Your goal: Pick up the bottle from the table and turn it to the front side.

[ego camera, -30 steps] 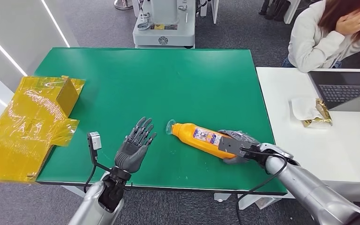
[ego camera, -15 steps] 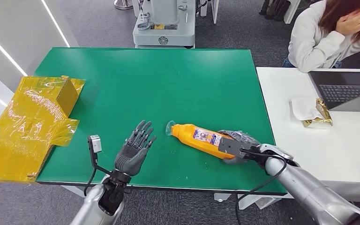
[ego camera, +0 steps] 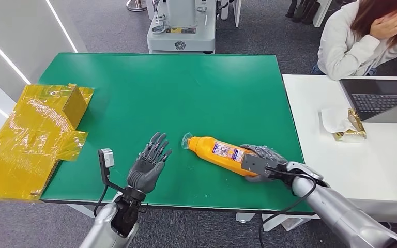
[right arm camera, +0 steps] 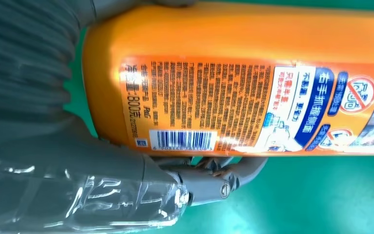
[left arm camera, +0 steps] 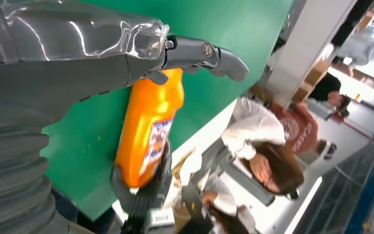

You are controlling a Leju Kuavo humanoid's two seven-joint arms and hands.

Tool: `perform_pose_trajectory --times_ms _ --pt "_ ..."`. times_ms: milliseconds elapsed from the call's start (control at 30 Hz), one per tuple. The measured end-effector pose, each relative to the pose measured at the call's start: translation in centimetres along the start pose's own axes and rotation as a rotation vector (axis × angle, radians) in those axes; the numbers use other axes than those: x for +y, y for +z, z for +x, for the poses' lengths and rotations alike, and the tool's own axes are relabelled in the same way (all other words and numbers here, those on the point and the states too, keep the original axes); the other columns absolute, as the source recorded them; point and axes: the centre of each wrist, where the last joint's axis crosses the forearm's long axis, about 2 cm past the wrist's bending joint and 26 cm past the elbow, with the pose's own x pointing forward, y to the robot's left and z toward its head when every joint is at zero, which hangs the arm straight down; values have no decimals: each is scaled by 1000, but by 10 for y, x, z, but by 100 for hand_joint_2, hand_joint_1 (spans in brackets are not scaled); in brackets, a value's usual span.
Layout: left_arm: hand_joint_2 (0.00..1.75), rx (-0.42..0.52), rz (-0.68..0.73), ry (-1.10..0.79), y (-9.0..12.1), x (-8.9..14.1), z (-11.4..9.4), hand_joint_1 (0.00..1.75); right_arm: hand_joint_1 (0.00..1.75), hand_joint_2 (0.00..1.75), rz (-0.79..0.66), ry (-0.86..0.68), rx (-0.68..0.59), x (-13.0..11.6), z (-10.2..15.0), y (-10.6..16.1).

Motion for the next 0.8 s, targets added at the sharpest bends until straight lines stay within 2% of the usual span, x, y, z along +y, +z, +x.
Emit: perform_pose_trajectory --times_ms 167,300,467,800 --pt "175 -24 37 -92 2 -1 -1 0 175 175 -83 -143 -122 26 2 0" --pt "175 -46 57 -124 -1 -4 2 0 175 175 -171 -280 -220 66 16 -3" --pt "175 -59 66 -137 -3 -6 4 0 175 175 -219 -386 -268 111 39 0" --pt "175 -65 51 -130 -4 -8 6 0 175 175 -281 -476 -295 143 52 17"
